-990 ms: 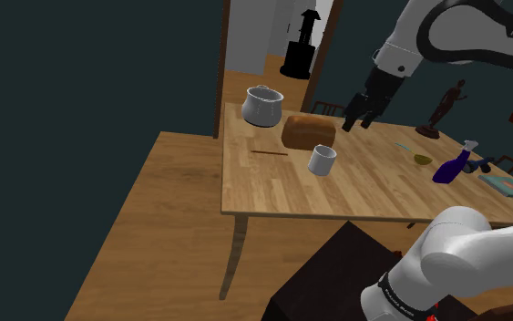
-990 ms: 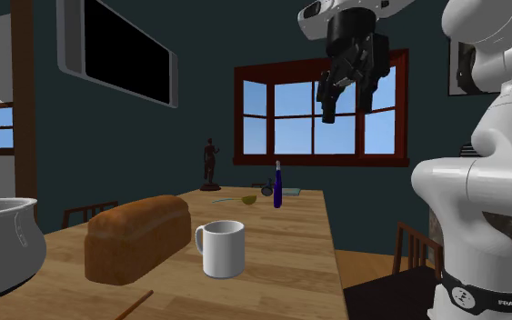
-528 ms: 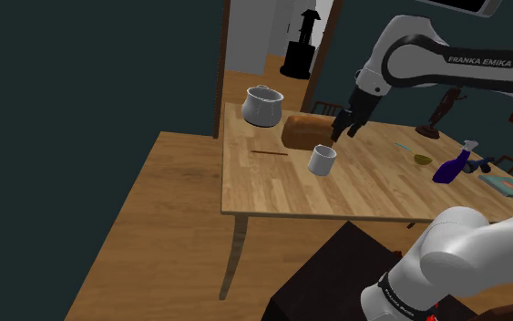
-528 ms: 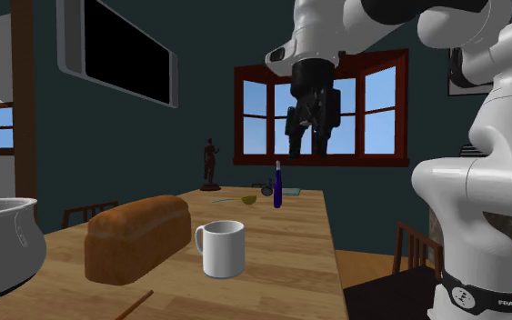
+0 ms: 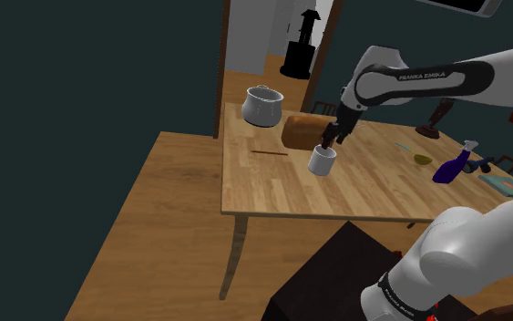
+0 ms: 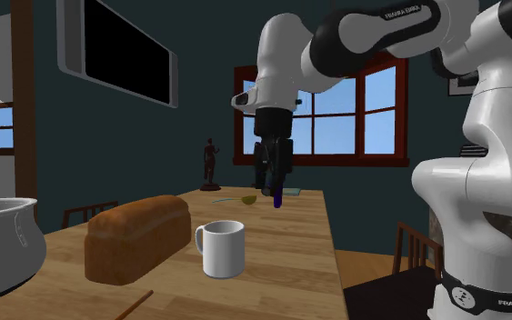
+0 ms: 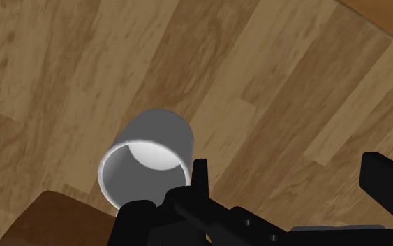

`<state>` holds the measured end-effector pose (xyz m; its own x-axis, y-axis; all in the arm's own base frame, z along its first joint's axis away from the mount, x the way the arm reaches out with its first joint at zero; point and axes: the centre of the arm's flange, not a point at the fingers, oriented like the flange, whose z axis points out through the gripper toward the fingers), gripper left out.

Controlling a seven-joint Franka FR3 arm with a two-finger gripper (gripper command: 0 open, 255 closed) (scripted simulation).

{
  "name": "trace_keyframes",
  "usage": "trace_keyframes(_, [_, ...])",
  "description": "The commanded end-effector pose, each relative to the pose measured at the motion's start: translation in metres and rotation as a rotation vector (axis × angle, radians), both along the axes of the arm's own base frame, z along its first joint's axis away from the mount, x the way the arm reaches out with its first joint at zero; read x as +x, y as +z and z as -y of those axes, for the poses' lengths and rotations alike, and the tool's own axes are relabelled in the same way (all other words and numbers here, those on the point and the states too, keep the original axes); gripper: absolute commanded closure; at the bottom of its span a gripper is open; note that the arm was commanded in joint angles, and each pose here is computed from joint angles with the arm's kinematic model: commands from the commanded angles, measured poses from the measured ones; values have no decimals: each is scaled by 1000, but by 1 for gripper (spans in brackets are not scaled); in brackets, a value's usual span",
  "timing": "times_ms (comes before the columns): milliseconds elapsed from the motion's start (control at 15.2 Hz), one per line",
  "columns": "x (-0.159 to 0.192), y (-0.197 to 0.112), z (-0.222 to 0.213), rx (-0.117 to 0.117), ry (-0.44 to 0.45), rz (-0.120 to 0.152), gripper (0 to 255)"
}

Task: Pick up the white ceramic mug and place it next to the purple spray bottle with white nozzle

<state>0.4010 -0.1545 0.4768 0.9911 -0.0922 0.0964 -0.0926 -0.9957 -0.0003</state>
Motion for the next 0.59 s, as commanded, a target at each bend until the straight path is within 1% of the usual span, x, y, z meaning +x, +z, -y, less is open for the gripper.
trace_keyframes(0, [11,-18,13,-6,10,0,0])
trace_keyframes(528, [59,-89,69,-27,45,-7,0])
